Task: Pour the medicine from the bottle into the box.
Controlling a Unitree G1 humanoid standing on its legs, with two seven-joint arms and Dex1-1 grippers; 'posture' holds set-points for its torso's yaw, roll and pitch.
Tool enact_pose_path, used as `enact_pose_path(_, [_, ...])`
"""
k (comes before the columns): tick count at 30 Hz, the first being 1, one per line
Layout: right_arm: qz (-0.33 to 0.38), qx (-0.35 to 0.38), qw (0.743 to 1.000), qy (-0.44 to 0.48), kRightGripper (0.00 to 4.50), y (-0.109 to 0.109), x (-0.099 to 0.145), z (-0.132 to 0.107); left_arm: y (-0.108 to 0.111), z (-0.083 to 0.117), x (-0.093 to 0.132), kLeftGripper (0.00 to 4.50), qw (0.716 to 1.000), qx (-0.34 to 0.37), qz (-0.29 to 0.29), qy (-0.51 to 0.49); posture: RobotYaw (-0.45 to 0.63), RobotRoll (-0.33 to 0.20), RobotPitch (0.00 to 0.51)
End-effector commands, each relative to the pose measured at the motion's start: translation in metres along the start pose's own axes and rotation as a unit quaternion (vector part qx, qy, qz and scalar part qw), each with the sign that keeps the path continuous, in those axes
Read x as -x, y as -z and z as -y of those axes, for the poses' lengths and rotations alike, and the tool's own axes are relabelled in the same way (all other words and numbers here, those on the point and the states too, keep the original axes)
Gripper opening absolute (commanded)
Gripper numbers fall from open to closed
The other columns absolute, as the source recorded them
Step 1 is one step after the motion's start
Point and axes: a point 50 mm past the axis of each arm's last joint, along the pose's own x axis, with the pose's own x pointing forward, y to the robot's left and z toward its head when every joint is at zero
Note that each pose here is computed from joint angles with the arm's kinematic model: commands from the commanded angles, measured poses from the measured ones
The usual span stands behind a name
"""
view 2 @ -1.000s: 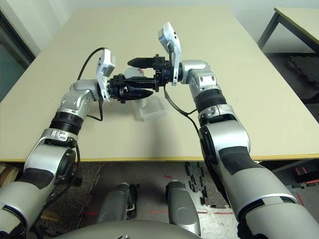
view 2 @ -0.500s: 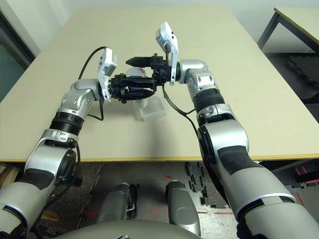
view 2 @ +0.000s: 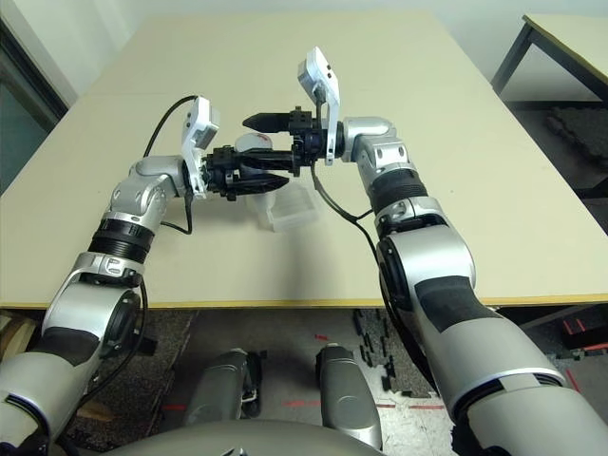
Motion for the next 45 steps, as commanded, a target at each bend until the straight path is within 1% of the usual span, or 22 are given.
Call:
enact_pose_path(1, [-0.004, -0.009, 0.997, 0.082, 4.5, 0.001, 0.035, 0.01, -0.006, 0.005, -0.001, 2.68, 0.999, -0.019, 0.011, 0.035, -0.19, 0.0, 0.071])
enact_pose_path(6, [-0.007, -0.018, 0.994, 0.108, 4.5, 0.005, 0.048, 0.012, -0.006, 0.005, 0.0, 2.68, 0.999, -0.018, 0.011, 0.033, -0.19, 0.0, 0.074])
enact_pose_path(11, [-0.009, -0.021, 0.993, 0.116, 4.5, 0.008, 0.052, 0.012, -0.004, 0.004, 0.0, 2.68, 0.999, -0.018, 0.01, 0.032, -0.19, 0.0, 0.076])
enact_pose_path(16, [-0.007, -0.021, 0.994, 0.111, 4.5, 0.007, 0.053, 0.012, -0.005, 0.002, 0.001, 2.68, 0.999, -0.017, 0.01, 0.027, -0.19, 0.0, 0.078])
enact_pose_path(21, [0.002, -0.016, 0.997, 0.078, 4.5, 0.001, 0.053, 0.009, -0.005, 0.0, 0.002, 2.68, 1.0, -0.018, 0.011, 0.024, -0.19, 0.0, 0.079])
enact_pose_path(25, [0.007, -0.015, 0.999, 0.042, 4.5, -0.004, 0.049, 0.006, -0.006, -0.001, 0.0, 2.68, 0.999, -0.019, 0.013, 0.024, -0.19, 0.0, 0.078])
enact_pose_path(32, [0.013, -0.008, 1.0, -0.009, 4.5, -0.011, 0.035, -0.001, -0.008, -0.001, -0.008, 2.68, 0.999, -0.023, 0.016, 0.033, -0.2, 0.0, 0.076])
enact_pose_path(45, [0.011, -0.003, 0.999, -0.044, 4.5, -0.013, 0.016, -0.009, -0.01, -0.001, -0.016, 2.68, 0.999, -0.027, 0.021, 0.038, -0.2, 0.0, 0.076])
